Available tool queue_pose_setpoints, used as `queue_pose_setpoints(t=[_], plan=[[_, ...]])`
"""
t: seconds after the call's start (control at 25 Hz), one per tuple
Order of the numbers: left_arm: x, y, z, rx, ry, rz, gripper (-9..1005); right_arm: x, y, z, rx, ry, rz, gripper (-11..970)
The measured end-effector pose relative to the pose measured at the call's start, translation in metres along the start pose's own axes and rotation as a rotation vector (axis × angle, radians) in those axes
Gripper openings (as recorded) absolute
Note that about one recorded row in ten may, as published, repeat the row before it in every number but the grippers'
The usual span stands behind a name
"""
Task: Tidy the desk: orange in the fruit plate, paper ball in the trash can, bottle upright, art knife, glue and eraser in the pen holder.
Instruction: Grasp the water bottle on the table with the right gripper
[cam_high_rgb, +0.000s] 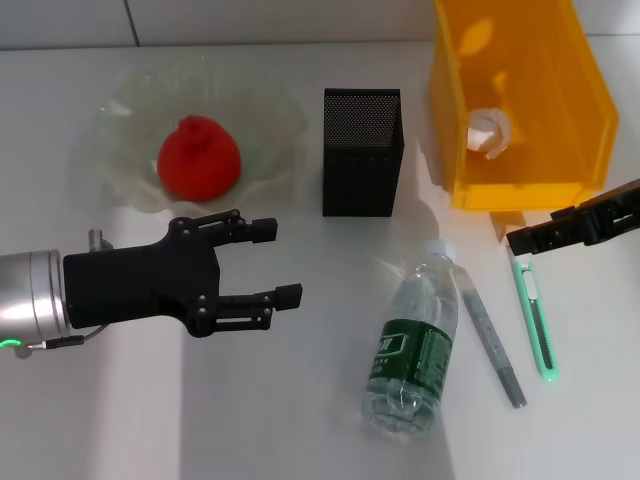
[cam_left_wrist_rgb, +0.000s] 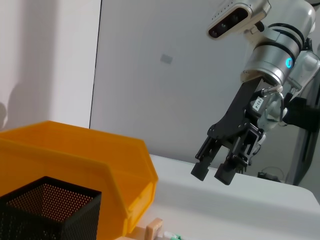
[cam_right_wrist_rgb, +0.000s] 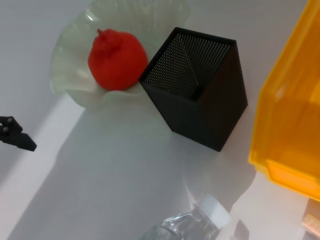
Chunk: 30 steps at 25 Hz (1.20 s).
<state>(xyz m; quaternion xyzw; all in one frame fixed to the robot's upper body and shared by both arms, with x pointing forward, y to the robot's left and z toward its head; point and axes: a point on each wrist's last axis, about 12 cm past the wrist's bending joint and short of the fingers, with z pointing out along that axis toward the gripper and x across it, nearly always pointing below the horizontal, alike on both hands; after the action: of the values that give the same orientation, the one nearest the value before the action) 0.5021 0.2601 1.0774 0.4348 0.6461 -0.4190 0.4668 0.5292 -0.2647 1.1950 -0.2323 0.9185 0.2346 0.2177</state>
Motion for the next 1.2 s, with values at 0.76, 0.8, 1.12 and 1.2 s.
queue_pose_setpoints(t=[0.76, 0.8, 1.12, 1.2], plan=[[-0.012, 0.001, 0.009, 0.041, 0.020, -0.067, 806, 0.056, -0.040, -0.002, -0.199, -0.260, -0.060, 743], [-0.012, 0.001, 0.009, 0.043, 0.024, -0.057, 806, 0.058, -0.044, -0.002, -0.206, -0.272, -0.031, 743], [-0.011, 0.000, 0.007, 0.042, 0.029, -0.047, 806, 0.048, -0.037, -0.014, -0.198, -0.253, 0.001, 742], [-0.011, 0.000, 0.006, 0.041, 0.029, -0.048, 806, 0.040, -0.028, -0.017, -0.192, -0.199, 0.049, 742]])
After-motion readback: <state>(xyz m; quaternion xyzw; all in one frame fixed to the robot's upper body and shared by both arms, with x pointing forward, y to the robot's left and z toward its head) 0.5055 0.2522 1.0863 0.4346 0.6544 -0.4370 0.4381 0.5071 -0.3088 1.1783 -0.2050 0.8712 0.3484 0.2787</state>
